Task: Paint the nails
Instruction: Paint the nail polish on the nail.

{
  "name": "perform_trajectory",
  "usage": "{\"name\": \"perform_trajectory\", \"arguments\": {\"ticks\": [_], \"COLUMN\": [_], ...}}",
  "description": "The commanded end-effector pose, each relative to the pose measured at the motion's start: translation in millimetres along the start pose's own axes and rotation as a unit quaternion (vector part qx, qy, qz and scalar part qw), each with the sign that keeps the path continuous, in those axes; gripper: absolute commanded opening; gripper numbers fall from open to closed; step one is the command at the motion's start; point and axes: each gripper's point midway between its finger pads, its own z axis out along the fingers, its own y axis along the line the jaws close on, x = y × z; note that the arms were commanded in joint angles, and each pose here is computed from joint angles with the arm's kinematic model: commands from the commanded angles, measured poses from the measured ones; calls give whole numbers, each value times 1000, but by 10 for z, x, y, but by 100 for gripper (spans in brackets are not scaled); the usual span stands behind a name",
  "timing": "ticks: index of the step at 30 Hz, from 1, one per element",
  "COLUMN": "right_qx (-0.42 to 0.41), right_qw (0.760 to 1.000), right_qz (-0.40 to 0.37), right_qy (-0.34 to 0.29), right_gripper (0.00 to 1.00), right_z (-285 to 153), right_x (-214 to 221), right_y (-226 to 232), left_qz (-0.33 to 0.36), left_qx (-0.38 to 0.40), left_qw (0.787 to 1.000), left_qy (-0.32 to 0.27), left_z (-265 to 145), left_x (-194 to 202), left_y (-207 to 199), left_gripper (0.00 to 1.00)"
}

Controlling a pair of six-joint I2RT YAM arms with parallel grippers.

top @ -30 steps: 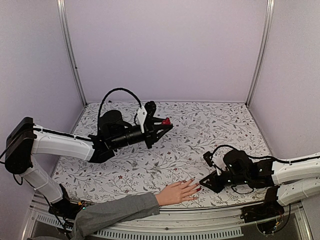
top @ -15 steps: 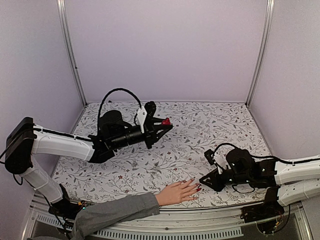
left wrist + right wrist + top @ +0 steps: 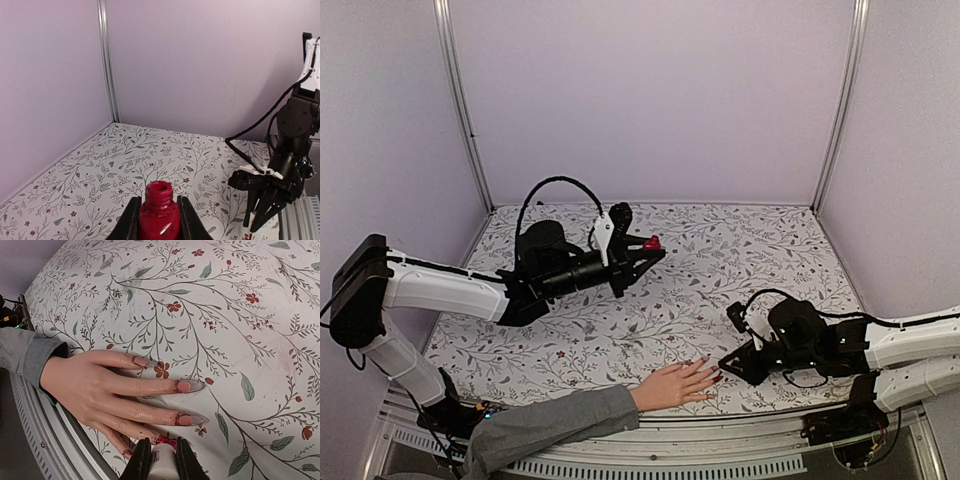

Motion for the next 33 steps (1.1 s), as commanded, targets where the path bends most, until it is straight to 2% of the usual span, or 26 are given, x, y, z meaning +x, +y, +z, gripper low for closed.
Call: {"name": "perform_trajectory", "arguments": {"ticks": [1, 22, 33], "right_qx": [2, 59, 64], "right_qw": [1000, 998, 998], "right_qz": [1, 24, 29], "right_qy": [0, 4, -6], "right_gripper": [0, 0, 0], "right_z": [24, -15, -59], "right_x": [17, 57, 37], "right_y": [-2, -207, -228], "left_qz": [3, 3, 3], "left_qx": [-11, -9, -9], "left_qw": [1000, 1000, 1000], "left_qy": [-17, -18, -19], "left_z": [-39, -19, -15], "left_x": [-99, -103, -110], "left_y": [87, 81, 86], "left_gripper": [0, 0, 0]}}
